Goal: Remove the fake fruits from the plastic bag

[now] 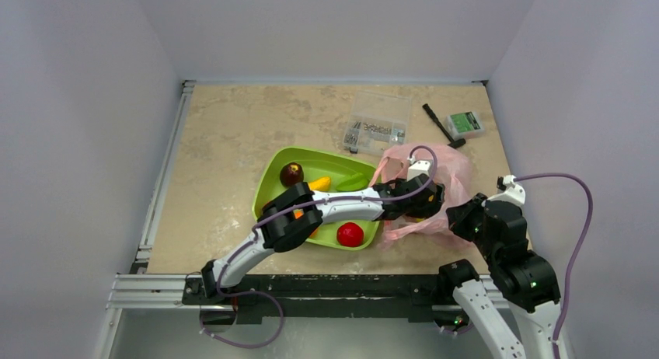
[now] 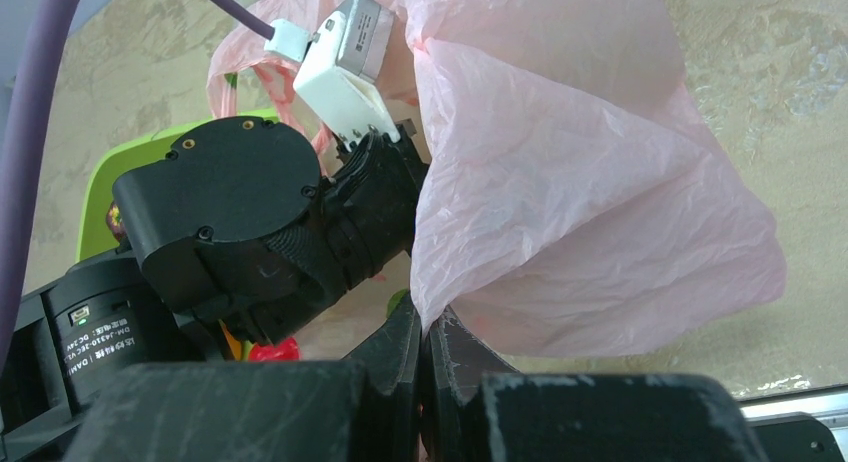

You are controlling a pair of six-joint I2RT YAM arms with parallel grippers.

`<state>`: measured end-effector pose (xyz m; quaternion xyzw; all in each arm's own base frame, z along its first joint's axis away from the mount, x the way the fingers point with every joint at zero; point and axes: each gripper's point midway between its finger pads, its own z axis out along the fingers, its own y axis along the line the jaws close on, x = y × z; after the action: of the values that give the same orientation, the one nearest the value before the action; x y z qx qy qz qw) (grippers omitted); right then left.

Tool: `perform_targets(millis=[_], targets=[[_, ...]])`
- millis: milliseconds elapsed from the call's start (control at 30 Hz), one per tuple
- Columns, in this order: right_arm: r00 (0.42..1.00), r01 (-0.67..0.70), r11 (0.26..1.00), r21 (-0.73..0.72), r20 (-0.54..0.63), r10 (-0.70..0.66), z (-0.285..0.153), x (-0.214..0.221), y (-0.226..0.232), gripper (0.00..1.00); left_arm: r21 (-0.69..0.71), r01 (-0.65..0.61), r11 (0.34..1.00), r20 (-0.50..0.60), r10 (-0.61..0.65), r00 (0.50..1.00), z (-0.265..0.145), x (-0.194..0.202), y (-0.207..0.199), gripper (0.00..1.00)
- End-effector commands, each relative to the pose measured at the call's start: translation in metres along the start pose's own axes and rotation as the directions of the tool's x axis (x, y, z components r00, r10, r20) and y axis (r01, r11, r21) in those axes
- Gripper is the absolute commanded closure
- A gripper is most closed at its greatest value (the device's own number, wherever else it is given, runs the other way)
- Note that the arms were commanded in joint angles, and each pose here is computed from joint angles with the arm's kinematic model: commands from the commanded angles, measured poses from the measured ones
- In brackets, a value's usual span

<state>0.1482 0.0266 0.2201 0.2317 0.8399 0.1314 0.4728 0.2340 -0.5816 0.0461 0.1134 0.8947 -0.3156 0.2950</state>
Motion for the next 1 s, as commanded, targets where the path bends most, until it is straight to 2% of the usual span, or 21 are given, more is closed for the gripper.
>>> perform_targets(millis=[0, 133, 233, 367, 433, 600, 700, 767, 867, 967], targets=[[0.998, -0.004, 0.999, -0.039, 0.070, 0.007, -0.007, -0.020, 0.010, 1.00, -0.119, -0.066, 0.991, -0.047, 0.061, 0.997, 0.010, 0.017, 0.028, 0.11], [0.997, -0.006, 0.999, -0.040, 0.075, 0.009, -0.008, -0.021, 0.010, 1.00, -0.086, -0.121, 0.989, -0.038, 0.118, 0.992, 0.007, 0.015, 0.029, 0.29], [0.997, -0.006, 0.999, -0.039, 0.076, 0.009, -0.009, -0.021, 0.010, 1.00, -0.016, -0.211, 0.977, -0.021, 0.211, 0.977, -0.005, 0.003, 0.016, 0.48], [0.997, -0.007, 0.999, -0.040, 0.078, 0.010, -0.007, -0.021, 0.010, 1.00, 0.122, -0.283, 0.951, -0.020, 0.287, 0.958, -0.030, -0.014, -0.015, 0.59], [0.997, -0.008, 0.999, -0.041, 0.080, 0.011, -0.006, -0.021, 0.011, 1.00, 0.179, -0.297, 0.938, -0.012, 0.304, 0.953, -0.047, -0.025, -0.030, 0.68], [0.996, -0.013, 0.999, -0.045, 0.083, 0.016, -0.004, -0.024, 0.013, 1.00, 0.273, -0.319, 0.908, 0.005, 0.330, 0.944, -0.078, -0.042, -0.049, 0.74], [0.995, -0.014, 0.999, -0.048, 0.094, 0.019, -0.003, -0.027, 0.016, 1.00, 0.291, -0.328, 0.899, 0.008, 0.340, 0.940, -0.091, -0.050, -0.052, 0.88], [0.995, -0.016, 0.999, -0.047, 0.099, 0.020, -0.003, -0.029, 0.016, 1.00, 0.294, -0.343, 0.892, 0.018, 0.354, 0.935, -0.100, -0.056, -0.053, 0.90], [0.995, -0.012, 0.999, -0.046, 0.100, 0.017, -0.002, -0.031, 0.017, 1.00, 0.316, -0.352, 0.881, 0.024, 0.364, 0.931, -0.117, -0.064, -0.058, 0.99], [0.995, -0.006, 0.999, -0.038, 0.104, 0.010, -0.001, -0.032, 0.017, 1.00, 0.360, -0.345, 0.867, 0.008, 0.367, 0.930, -0.137, -0.068, -0.064, 1.00]])
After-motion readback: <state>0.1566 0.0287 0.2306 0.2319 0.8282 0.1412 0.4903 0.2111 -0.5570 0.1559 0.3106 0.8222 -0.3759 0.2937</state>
